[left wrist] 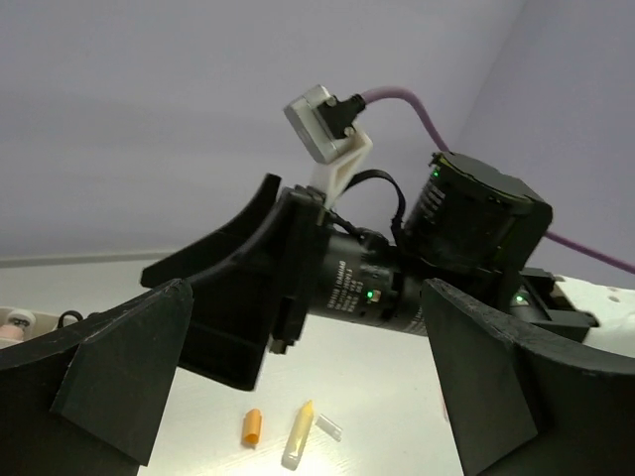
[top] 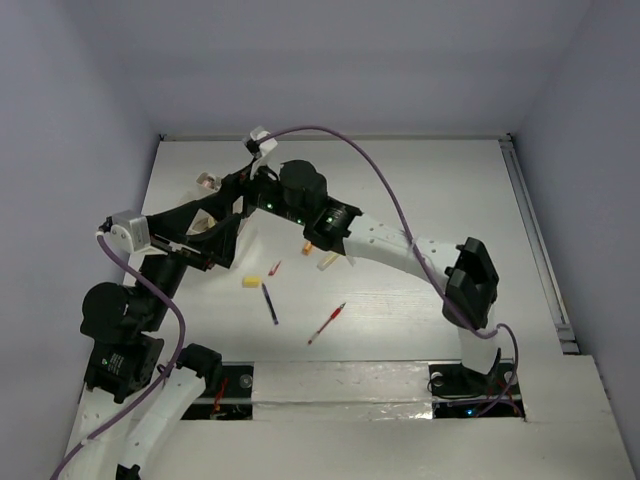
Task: Sort the stationery into containers
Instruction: Place the pen in the storage box, then pick up the pen from the center of the board, then close the pen cap on the pen.
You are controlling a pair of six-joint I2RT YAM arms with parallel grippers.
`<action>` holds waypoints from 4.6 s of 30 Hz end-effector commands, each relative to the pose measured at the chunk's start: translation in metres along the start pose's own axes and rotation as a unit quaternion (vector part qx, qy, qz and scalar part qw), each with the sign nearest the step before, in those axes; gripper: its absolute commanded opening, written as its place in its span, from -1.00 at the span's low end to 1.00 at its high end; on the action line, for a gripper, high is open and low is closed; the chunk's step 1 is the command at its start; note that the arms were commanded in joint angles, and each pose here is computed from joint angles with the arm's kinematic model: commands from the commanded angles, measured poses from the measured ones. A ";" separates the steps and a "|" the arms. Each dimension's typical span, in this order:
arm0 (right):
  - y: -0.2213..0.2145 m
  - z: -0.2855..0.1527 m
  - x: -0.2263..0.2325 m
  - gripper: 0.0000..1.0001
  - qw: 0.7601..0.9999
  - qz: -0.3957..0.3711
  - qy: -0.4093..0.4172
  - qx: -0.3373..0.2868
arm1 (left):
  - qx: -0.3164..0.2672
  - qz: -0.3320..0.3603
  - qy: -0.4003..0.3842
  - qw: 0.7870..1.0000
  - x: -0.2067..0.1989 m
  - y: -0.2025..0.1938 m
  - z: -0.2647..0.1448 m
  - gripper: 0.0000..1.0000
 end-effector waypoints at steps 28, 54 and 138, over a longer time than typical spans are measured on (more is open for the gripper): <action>-0.157 -0.118 -0.068 -0.03 0.931 0.037 -0.221 0.287 | 0.045 0.023 0.082 0.995 0.024 -0.050 0.001 0.98; -0.244 -0.087 -0.105 -0.43 0.863 -0.037 -0.353 0.359 | 0.054 0.022 0.103 0.993 0.029 -0.066 -0.007 0.98; -0.010 -0.188 -0.032 0.02 0.987 0.151 -0.022 -0.045 | 0.219 -0.038 -0.119 0.968 -0.009 -0.123 0.022 -1.00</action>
Point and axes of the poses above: each gripper's point midway between its finger pads, its own z axis out along the fingers, its own x axis along the line the jaws close on, y = z × x, the point moved 8 cm from there along -z, back along the fingers, and after that the axes turned 12 degrees about z, right-handed, at the moved point
